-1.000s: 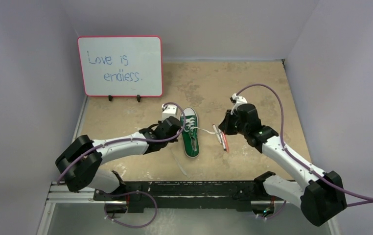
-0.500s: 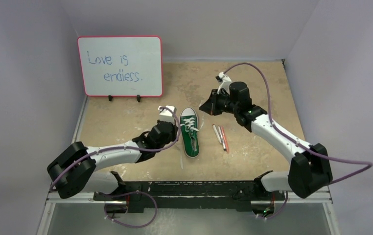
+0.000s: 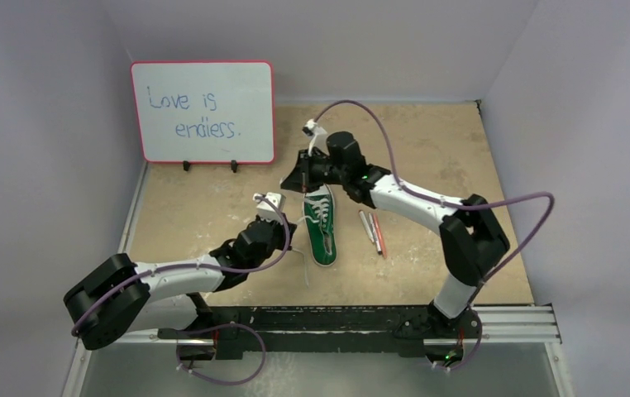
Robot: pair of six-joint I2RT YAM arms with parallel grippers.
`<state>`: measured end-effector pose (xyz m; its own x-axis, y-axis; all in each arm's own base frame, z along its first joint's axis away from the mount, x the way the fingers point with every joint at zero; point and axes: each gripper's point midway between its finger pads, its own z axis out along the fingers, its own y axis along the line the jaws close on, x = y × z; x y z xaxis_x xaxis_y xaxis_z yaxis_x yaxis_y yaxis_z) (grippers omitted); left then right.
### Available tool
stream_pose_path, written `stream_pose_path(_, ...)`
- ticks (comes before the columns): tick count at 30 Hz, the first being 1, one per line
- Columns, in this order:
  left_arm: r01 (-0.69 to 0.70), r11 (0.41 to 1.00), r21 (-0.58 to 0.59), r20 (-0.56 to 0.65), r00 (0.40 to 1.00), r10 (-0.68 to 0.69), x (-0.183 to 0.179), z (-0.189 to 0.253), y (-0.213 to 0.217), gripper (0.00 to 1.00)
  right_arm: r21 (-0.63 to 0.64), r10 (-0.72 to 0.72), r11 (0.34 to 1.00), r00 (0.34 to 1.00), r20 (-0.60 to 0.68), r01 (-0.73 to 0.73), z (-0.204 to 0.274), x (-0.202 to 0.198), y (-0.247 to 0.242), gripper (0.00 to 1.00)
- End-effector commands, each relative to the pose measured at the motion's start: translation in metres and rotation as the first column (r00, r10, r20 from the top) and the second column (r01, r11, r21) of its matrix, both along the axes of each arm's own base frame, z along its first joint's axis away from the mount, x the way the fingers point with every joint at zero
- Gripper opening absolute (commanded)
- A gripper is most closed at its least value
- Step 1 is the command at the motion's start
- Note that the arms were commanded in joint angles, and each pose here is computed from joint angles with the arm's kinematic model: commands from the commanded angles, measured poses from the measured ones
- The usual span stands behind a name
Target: Tie the shoes
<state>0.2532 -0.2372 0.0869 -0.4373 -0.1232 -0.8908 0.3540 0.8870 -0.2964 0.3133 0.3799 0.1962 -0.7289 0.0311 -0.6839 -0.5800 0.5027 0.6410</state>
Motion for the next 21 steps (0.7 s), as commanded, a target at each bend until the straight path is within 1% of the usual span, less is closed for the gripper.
stream_pose_path(1, 0.006, 0.996, -0.090, 0.052, 0.999, -0.002, -0.003, 0.019, 0.002, 0.00, -0.029, 0.011, 1.000, 0.997, 0.071, -0.008, 0.003, 0.000, 0.039, 0.00)
stream_pose_path(7, 0.029, 0.992, -0.126, 0.053, 0.998, -0.022, -0.015, 0.016, 0.008, 0.00, -0.063, 0.048, 0.997, 0.999, -0.016, -0.049, -0.042, -0.009, 0.067, 0.00)
stream_pose_path(11, 0.027, 0.994, -0.103, 0.046, 0.999, -0.022, -0.021, 0.006, 0.016, 0.00, -0.103, 0.083, 0.991, 0.995, -0.061, -0.089, -0.060, -0.015, 0.068, 0.01)
stream_pose_path(15, 0.041, 0.992, -0.120, 0.046, 0.998, -0.036, -0.023, 0.010, 0.014, 0.00, -0.107, 0.127, 0.985, 0.988, -0.083, -0.136, -0.064, -0.024, 0.069, 0.01)
stream_pose_path(21, 0.043, 0.989, -0.142, 0.049, 0.998, -0.037, -0.022, 0.017, 0.010, 0.00, -0.112, 0.148, 0.981, 0.986, -0.081, -0.157, -0.062, -0.026, 0.070, 0.00)
